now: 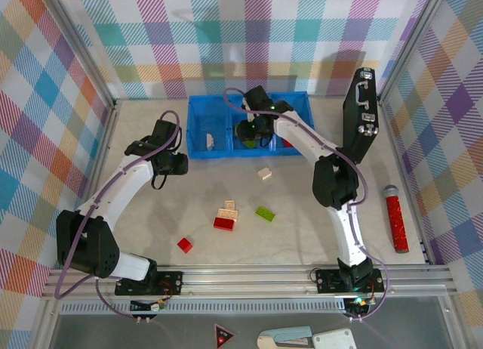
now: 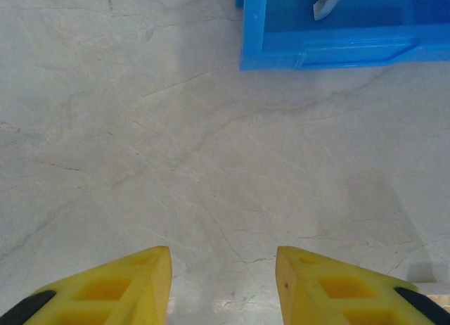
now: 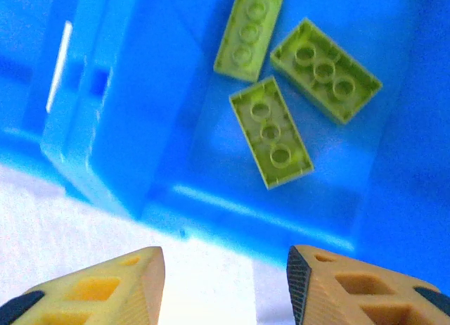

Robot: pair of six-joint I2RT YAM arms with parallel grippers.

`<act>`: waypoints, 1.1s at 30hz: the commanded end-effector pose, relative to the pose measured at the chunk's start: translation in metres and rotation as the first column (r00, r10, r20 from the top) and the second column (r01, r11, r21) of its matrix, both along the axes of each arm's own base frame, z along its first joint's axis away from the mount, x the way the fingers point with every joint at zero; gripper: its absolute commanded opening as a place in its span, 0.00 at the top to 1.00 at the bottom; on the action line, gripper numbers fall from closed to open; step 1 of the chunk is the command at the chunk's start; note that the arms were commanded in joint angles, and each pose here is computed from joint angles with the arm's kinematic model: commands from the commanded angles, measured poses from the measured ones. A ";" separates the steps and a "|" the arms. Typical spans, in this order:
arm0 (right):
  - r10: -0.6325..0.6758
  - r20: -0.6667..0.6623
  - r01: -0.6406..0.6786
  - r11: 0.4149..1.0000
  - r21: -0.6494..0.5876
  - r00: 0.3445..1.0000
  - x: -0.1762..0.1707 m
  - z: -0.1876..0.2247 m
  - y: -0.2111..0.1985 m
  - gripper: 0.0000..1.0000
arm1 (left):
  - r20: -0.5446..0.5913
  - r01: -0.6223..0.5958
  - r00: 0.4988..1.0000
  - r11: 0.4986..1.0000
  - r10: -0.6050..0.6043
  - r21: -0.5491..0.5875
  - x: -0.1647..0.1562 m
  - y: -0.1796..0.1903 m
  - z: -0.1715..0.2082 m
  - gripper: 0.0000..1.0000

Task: Sort the legos into containers by color
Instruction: Pick up the lego from the center of the table.

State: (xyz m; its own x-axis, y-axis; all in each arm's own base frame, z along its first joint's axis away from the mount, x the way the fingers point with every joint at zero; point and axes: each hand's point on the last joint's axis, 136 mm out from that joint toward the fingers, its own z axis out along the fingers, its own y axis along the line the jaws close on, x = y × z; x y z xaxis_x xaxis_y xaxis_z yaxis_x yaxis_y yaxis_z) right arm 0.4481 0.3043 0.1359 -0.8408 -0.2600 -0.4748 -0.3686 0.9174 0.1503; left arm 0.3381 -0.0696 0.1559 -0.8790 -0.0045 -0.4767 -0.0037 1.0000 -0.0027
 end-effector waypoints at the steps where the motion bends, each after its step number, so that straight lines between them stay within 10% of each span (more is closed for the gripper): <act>1: 0.029 0.009 -0.029 0.998 -0.050 1.000 -0.024 0.015 -0.010 0.49 | 0.015 -0.020 1.000 1.000 0.020 0.009 -0.004 0.009 0.006 0.56; 15: 0.110 -0.061 -0.120 0.974 -0.195 0.992 -0.086 -0.027 -0.046 0.47 | 0.018 -0.027 0.999 0.999 0.027 0.023 -0.004 0.011 0.004 0.57; 33: 0.130 -0.101 -0.154 0.944 -0.292 0.986 -0.076 -0.085 -0.050 0.39 | 0.031 -0.026 0.999 0.999 0.025 0.030 -0.001 0.012 0.004 0.57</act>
State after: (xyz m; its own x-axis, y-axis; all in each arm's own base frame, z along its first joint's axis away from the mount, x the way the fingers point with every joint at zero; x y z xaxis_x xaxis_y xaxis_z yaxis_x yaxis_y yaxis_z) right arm 0.3649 0.2491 0.0559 -0.8324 -0.4728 -0.2892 -0.4754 0.8773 -0.0656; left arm 0.3386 -0.0664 0.1588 -0.8730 -0.0056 -0.4877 -0.0127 0.9999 0.0113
